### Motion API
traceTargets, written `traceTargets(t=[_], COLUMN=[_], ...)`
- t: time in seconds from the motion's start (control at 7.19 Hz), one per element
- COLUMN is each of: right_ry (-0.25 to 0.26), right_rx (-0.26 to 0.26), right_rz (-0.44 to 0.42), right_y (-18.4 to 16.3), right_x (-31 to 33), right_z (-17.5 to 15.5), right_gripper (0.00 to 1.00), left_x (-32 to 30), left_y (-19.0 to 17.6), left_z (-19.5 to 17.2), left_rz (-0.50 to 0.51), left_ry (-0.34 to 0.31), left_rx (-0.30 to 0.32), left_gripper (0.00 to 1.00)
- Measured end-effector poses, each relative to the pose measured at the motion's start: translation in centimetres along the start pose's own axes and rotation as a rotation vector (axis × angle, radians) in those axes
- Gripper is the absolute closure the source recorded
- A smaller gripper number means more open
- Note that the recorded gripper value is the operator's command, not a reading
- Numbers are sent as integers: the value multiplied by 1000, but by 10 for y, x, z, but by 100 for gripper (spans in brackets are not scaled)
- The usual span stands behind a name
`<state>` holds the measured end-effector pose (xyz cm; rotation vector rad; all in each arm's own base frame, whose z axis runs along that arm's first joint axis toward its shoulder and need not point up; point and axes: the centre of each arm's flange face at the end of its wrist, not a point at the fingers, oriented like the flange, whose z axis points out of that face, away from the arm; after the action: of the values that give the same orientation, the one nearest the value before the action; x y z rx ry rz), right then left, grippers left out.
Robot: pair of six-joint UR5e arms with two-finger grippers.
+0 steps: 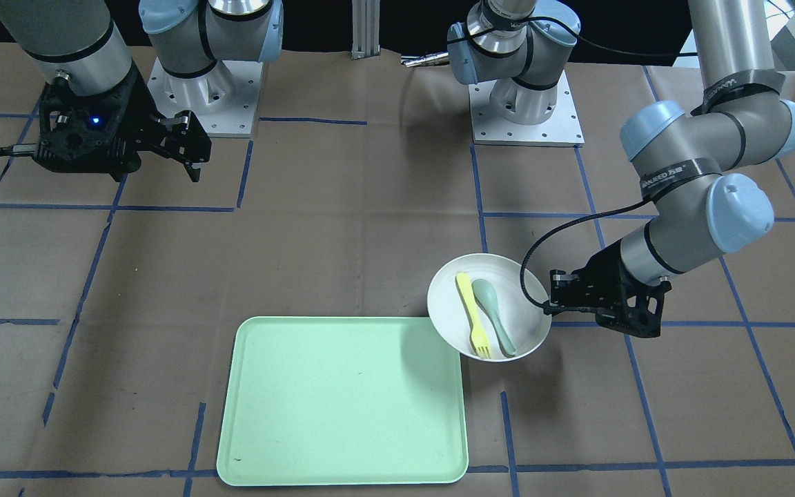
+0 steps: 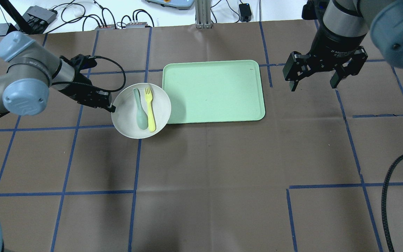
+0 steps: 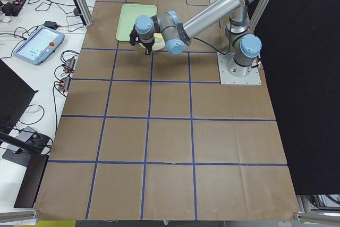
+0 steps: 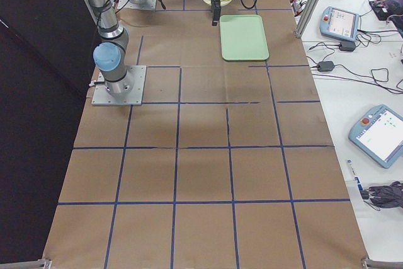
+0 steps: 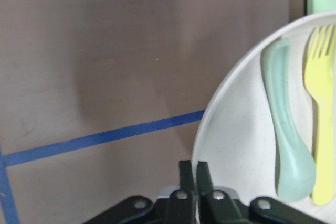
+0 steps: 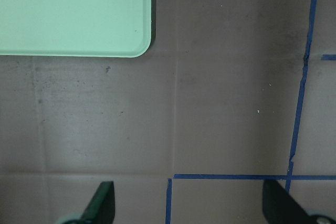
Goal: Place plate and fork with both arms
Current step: 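Carry the plate with the left gripper onto the mint-green tray, then open the left gripper and lift it off the plate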
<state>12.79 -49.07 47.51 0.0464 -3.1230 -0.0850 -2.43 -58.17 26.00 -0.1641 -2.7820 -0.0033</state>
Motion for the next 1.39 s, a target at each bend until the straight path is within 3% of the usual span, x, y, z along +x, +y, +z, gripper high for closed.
traceTargets(t=[0.56,1.11,1.25,1.39], right_ry=[0,0,0,0], right_rx=[-2,-3,-3,-3], right_rz=[0,1,1,1], right_y=[0,0,0,0], right_x=[0,0,0,0], right_z=[1,1,1,1], right_gripper=[0,0,0,0], left_x=[95,133,134,134], left_y=[-98,-148,-155,-158], left_z=[53,101,111,118], left_rz=[-28,-49,-50,-51], left_ry=[-14,-11,-10,-10], left_rx=[-25,-40,-47,-53], left_gripper=[97,94,87,68])
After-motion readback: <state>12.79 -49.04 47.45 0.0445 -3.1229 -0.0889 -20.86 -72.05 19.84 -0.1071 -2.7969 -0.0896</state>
